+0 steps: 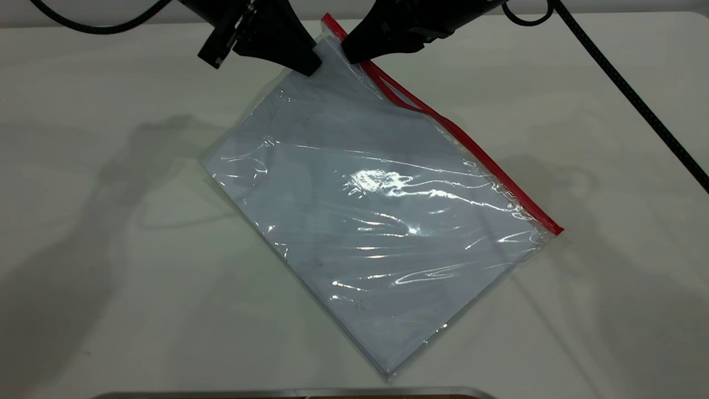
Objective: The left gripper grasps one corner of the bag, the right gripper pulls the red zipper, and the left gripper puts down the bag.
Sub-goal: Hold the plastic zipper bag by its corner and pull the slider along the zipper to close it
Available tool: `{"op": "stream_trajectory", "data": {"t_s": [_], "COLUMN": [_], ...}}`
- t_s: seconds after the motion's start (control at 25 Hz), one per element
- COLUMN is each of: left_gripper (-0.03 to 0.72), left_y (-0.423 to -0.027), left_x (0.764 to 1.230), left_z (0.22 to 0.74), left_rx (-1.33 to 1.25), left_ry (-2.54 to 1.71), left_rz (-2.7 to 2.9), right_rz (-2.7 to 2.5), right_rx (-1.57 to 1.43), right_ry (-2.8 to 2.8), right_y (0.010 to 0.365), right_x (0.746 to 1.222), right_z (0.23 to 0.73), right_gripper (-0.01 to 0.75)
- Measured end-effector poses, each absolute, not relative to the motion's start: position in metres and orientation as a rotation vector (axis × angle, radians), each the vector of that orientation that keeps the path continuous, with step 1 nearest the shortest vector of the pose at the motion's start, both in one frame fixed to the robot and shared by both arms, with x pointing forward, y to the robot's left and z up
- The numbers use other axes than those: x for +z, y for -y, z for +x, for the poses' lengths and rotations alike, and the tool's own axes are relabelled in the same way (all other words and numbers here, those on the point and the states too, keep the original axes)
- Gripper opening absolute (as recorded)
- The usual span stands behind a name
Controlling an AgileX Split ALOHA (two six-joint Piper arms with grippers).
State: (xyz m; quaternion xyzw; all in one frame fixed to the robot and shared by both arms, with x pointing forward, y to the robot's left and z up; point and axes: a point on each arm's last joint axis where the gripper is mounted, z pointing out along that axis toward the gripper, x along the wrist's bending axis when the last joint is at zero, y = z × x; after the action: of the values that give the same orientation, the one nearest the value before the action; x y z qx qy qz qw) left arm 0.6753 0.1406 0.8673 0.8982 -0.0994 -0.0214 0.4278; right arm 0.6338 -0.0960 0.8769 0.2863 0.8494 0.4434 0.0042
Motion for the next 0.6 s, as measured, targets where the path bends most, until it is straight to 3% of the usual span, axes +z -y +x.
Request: {"op": "stream_trajectory", "data": {"t_s": [0.24,0.6], "left_gripper": [0.051,0.051], "left_y": [-0.1402,-0.1394], "left_x": [0.8673,0.8671], "left_z": [0.6751,0.6754], "left_rx": [-0.054,-0.064], "left_ry": [0.250,0.213], "left_rz": [2.243,2.251], "right_rz": [0.873,0.931], "right_rx": [1.367,1.256], "right_ry": [-2.677,-2.698], "right_y": [0.0969,0.1015], "right_x": [0.8758,0.8712], "right_z": [0.6332,0.6343], "right_gripper": [0.047,0.036]}}
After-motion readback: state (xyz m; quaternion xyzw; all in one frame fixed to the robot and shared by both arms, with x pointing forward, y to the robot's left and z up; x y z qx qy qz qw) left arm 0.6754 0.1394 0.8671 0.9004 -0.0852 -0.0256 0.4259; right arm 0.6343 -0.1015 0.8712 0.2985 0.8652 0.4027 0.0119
